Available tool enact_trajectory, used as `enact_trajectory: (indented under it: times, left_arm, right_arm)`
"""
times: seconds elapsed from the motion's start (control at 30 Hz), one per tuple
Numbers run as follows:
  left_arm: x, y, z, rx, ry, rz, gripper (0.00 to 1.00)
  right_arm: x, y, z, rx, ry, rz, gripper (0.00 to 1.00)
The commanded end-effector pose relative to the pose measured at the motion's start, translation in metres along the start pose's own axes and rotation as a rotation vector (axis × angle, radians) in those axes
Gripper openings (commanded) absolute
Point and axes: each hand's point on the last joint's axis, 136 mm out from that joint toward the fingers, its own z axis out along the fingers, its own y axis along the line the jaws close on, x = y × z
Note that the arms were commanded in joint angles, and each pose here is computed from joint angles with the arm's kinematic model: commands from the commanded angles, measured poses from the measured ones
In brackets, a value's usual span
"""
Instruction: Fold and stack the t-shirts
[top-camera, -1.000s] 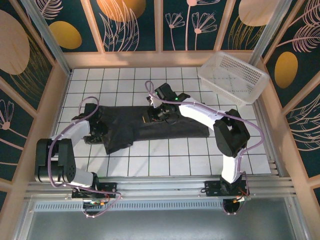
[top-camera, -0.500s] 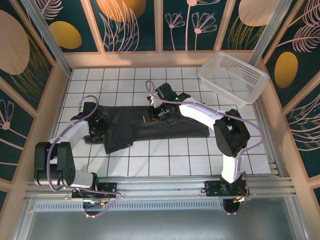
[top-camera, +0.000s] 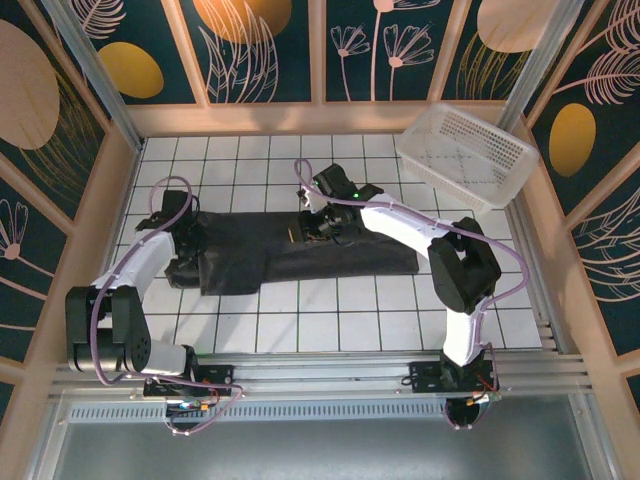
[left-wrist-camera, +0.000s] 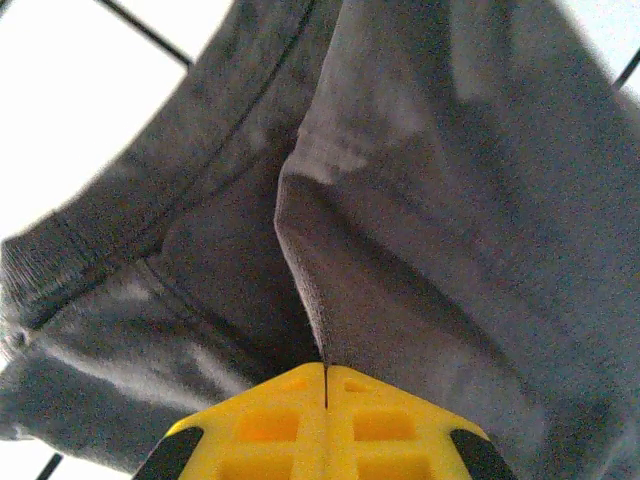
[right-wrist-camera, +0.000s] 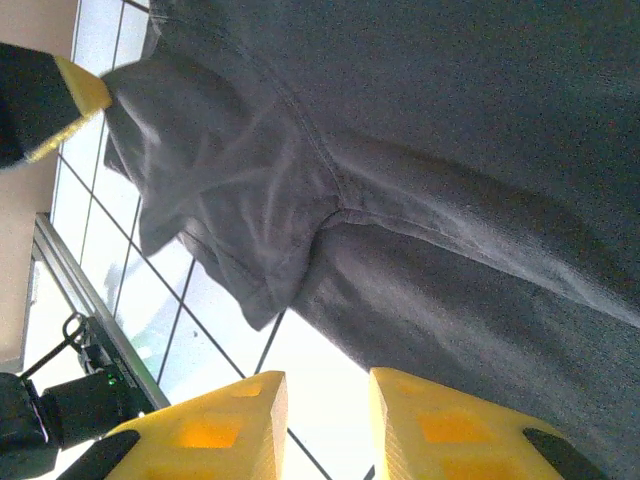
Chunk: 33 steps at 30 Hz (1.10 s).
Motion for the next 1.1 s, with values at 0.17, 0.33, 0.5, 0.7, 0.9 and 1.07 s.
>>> enact_trajectory:
  times: [0.17,0.33,0.5,0.7,0.9,1.07]
  left_arm:
    - [-0.039,-0.003,-0.014,-0.075,-0.094,0.013,0.0]
    - [-0.054,-0.004,-0.002,-0.136,-0.108,0.059,0.0]
    - [-0.061,0.0,0.024,-0.209,-0.107,0.113,0.0]
    - [-0.062,0.013,0.06,-0.336,-0.071,0.161,0.0]
    - [-0.074,0.022,0.069,-0.435,-0.1,0.198,0.25]
    - [-0.087,0.01,0.034,-0.393,-0.162,0.127,0.38]
  right_arm:
    - [-0.003,0.0,-0.011,-0.002,-0.023,-0.001,0.27]
    - [-0.004,-0.008,-0.014,0.03,-0.042,0.01,0.25]
    - [-0.007,-0.03,-0.029,0.089,-0.108,0.068,0.21]
    - [-0.006,-0.079,-0.062,0.223,-0.205,0.183,0.15]
    - [0.003,-0.143,-0.094,0.379,-0.247,0.328,0.11]
    - [0.003,-0.193,-0.113,0.494,-0.265,0.437,0.09]
